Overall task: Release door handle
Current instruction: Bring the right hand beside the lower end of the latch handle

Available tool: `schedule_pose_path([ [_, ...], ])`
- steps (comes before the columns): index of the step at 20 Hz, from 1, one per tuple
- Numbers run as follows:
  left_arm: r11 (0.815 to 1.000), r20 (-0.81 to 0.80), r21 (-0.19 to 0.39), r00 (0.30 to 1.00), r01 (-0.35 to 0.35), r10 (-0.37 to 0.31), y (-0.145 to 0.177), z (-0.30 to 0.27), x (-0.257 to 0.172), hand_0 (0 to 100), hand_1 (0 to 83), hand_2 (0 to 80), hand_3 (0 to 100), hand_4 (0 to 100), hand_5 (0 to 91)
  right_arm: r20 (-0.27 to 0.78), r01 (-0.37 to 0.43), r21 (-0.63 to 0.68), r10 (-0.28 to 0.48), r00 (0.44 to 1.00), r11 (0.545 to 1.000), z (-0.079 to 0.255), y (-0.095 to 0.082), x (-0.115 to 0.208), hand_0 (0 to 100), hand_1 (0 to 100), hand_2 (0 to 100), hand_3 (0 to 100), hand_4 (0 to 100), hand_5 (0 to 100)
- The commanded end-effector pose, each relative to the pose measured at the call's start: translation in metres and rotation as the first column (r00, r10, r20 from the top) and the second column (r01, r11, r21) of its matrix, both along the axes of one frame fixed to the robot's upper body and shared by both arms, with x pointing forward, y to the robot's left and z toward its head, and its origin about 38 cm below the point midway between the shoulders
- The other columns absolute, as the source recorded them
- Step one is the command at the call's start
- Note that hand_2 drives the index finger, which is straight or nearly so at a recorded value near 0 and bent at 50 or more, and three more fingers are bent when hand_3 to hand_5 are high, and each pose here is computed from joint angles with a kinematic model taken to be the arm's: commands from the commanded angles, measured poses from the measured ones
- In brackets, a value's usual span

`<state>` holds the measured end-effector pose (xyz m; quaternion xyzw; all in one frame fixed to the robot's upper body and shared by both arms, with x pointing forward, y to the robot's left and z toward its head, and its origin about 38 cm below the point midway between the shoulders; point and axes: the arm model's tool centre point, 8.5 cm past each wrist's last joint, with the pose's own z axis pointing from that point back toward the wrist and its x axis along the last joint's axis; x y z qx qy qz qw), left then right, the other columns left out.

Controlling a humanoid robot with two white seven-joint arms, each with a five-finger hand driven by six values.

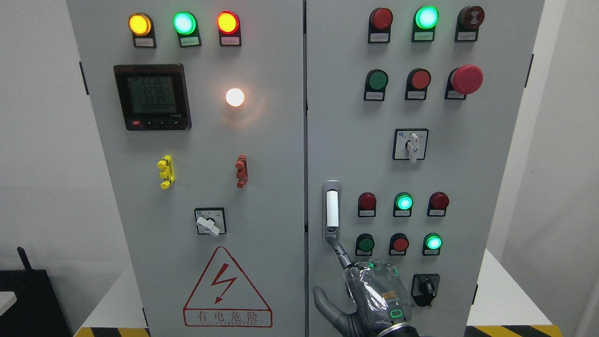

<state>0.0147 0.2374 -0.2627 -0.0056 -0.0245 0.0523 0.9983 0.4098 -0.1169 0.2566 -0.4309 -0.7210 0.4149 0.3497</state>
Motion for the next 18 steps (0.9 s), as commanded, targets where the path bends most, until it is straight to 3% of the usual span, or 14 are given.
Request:
schedule_pose_path([
  [1,1.000,-0.002,0.000,1.000,-0.019,0.019,0.000,0.000,-0.001,12,38.9,0.0,0,0,0.0,0.053,-0.006,0.011,0.005,0.999,1.000,0.013,-0.001,-0.007,41,13,0,83,90,100],
  [10,1.000,0.000,0.000,1.000,-0.018,0.018,0.000,0.000,-0.001,12,38.9,0.0,0,0,0.0,0.046,0.004,0.025,-0.005,0.999,1.000,0.001,-0.003,-0.012,47,15,0,76,82,98],
  [12,1.000,0.001,0.000,1.000,-0.018,0.018,0.000,0.000,0.000,12,38.9,0.0,0,0,0.0,0.038,0.000,0.038,-0.001,0.999,0.999,-0.001,-0.004,-0.013,51,15,20,78,83,98],
  [14,1.000,0.001,-0.002,1.000,-0.018,0.018,-0.001,0.000,0.000,12,38.9,0.0,0,0,0.0,0.039,-0.005,0.055,0.003,0.999,0.998,0.000,-0.004,-0.014,55,11,47,85,85,99],
  [18,1.000,0.000,0.000,1.000,-0.018,0.018,0.000,0.000,-0.001,12,38.9,0.0,0,0,0.0,0.054,-0.009,0.081,0.005,0.999,0.997,0.010,-0.003,-0.012,56,0,74,100,94,100],
])
